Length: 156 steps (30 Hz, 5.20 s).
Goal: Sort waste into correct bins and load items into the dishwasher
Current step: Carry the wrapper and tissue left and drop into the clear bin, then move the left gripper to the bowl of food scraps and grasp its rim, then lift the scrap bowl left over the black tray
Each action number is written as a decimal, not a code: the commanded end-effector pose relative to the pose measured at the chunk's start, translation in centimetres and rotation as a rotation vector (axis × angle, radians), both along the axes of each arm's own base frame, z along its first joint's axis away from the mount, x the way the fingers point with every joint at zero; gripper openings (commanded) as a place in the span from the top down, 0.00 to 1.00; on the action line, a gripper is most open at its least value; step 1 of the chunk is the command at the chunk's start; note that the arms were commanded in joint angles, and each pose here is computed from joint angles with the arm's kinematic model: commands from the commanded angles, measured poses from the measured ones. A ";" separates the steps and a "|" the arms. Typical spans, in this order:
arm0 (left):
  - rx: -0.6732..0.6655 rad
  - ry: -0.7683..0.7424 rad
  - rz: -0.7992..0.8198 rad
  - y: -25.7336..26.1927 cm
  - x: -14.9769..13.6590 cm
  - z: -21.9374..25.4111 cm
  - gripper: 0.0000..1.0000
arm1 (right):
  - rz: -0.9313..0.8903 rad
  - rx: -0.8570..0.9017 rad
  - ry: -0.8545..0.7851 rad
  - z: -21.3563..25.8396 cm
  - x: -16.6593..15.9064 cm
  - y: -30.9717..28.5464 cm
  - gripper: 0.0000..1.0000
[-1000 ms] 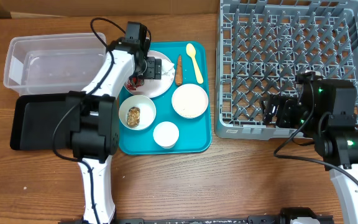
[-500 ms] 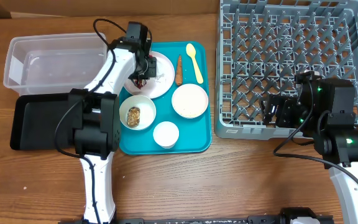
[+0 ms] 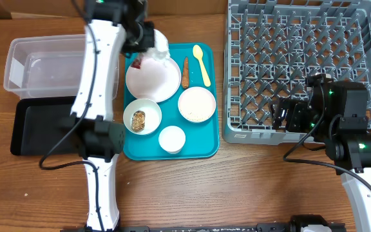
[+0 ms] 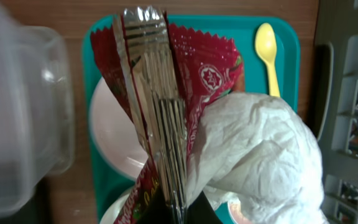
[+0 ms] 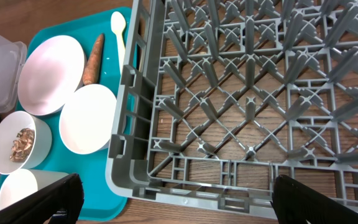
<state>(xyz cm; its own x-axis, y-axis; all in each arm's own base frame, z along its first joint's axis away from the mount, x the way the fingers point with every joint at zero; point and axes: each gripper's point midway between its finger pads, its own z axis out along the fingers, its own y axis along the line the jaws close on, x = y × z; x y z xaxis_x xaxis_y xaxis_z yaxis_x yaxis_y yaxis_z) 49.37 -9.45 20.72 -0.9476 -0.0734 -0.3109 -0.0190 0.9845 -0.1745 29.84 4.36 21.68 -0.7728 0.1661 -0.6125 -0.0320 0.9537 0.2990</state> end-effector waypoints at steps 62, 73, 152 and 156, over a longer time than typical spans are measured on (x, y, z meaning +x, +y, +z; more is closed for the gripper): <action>-0.003 -0.017 -0.308 -8.9 -1.9 -1.1 0.06 | 0.036 0.038 -0.033 1.4 0.2 0.9 0.01; -0.139 0.099 -0.252 -8.4 -6.5 2.3 0.03 | 0.036 0.039 -0.022 1.2 0.1 0.9 0.01; -0.002 0.318 -0.083 -5.6 -12.3 -10.9 0.96 | 0.048 0.052 -0.013 1.1 -0.1 1.2 0.00; 0.000 0.282 -0.072 -5.1 -11.7 -5.1 0.96 | 0.048 0.052 -0.013 1.1 -0.1 1.2 0.00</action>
<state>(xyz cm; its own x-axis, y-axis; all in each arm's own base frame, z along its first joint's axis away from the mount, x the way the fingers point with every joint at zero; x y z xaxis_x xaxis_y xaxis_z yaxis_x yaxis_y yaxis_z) 36.36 -13.87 11.66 -0.9992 -0.0188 0.0347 -0.0229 0.9921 -0.1230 29.31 5.35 21.57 -0.7915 0.1628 -0.5892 -0.0627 0.9372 0.3431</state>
